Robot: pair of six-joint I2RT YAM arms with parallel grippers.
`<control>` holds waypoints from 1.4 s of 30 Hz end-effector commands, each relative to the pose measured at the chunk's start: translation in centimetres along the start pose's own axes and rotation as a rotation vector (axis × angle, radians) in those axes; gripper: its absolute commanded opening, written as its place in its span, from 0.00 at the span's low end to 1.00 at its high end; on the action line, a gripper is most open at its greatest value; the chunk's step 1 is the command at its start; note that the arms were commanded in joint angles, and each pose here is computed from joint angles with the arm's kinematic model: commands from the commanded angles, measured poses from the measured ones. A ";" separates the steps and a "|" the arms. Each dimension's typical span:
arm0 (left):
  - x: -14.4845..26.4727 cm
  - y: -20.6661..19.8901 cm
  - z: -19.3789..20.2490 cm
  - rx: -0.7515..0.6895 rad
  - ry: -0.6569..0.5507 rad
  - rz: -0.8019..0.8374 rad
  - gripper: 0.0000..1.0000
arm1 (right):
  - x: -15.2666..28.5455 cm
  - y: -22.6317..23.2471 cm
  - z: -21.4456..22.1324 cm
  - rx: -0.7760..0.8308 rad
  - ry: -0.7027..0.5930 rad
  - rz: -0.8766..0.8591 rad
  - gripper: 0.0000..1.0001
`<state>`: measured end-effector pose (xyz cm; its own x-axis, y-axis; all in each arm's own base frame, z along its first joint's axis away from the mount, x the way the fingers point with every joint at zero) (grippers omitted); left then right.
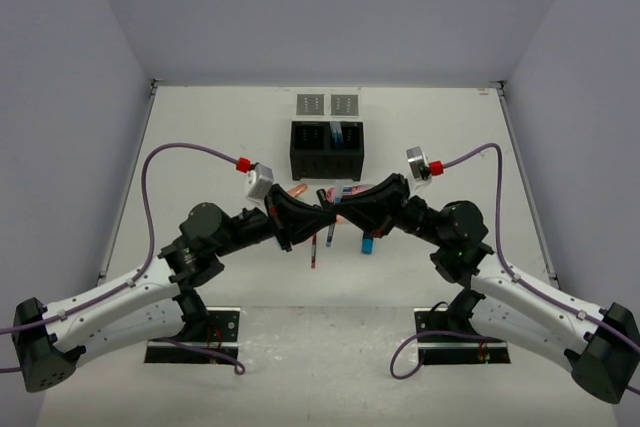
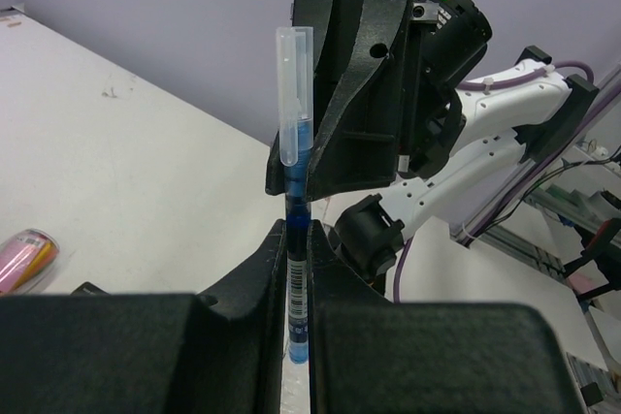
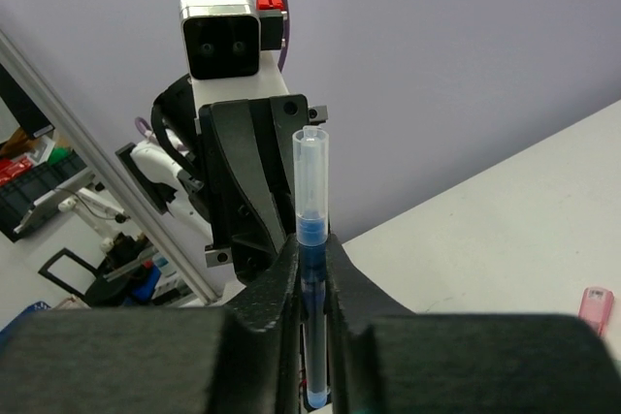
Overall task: Sort the stationery into containers
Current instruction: Close the pen cap on the pen.
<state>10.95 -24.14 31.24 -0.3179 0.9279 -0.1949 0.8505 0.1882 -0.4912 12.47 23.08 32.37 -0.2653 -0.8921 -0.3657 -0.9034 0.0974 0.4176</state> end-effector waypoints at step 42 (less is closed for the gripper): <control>-1.2 -0.8 -0.1 -0.095 0.060 0.123 0.00 | -0.6 2.9 -4.8 0.147 -0.001 -0.008 0.57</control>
<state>11.06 -25.25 31.36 -0.2422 0.9546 -0.1734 0.8901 0.1475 -0.4312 12.24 22.53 34.25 -0.2668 -0.9045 -0.3327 -0.9261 0.1451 0.3483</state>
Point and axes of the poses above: each gripper's point midway between its finger pads, its own x axis back along the fingers, its own y axis along the line the jaws close on, z = x × y, the point moved 7 cm from there along x, back along the fingers, and after that the axes turned 4 degrees about x, right-handed, at the moved point
